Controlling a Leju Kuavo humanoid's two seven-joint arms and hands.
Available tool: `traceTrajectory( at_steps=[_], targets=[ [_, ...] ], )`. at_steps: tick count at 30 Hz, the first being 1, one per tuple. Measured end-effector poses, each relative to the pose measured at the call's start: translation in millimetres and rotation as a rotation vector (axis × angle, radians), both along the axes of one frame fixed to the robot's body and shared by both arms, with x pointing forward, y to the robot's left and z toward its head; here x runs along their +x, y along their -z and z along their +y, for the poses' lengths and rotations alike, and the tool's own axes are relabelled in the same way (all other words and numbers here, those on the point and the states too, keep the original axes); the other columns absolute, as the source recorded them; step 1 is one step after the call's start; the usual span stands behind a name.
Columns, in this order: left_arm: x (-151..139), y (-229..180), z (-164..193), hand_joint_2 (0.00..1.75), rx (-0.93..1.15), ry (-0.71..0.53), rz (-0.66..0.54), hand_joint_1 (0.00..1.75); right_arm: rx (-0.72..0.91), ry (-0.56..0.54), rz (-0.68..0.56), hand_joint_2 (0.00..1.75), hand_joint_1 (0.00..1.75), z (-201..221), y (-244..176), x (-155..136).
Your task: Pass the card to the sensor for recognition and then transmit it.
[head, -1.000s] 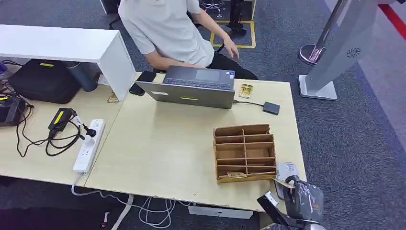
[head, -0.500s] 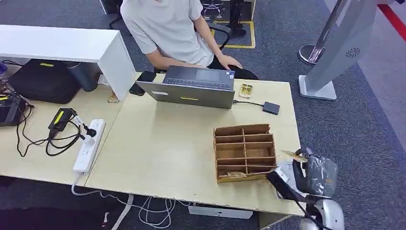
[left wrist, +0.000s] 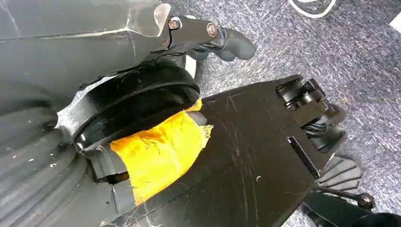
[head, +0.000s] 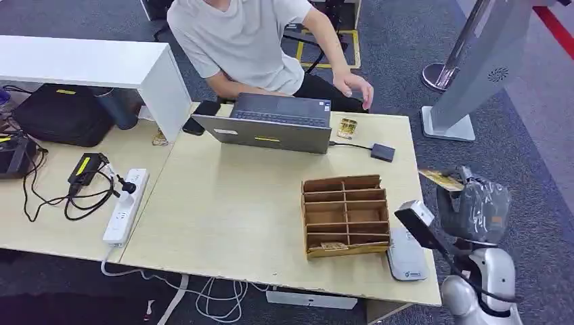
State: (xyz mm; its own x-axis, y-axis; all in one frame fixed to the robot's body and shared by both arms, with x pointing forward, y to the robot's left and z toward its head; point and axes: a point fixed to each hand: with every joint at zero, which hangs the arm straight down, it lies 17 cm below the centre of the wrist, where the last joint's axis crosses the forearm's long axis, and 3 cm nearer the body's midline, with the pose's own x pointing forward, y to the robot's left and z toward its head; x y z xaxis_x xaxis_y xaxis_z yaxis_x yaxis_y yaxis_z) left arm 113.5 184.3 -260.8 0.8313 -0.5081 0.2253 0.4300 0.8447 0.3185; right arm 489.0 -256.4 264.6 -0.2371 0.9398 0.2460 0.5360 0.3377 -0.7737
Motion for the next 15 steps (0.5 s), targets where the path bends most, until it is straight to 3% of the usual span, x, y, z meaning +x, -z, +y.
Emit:
traceTrajectory(
  at_steps=[6, 11, 15],
  targets=[
    [6, -2, -3, 1.75, 0.012, 0.083, -0.024, 0.0, -0.193, 0.057, -0.041, 1.75, 1.75, 25, -86, 83],
    [10, -3, -5, 1.75, 0.02, 0.136, -0.042, 0.0, -0.292, 0.033, 0.016, 1.75, 1.75, 85, -88, 114],
    [12, -4, -7, 1.75, 0.02, 0.165, -0.056, 0.0, -0.323, 0.003, 0.042, 1.75, 1.75, 125, -85, 121]
  ],
)
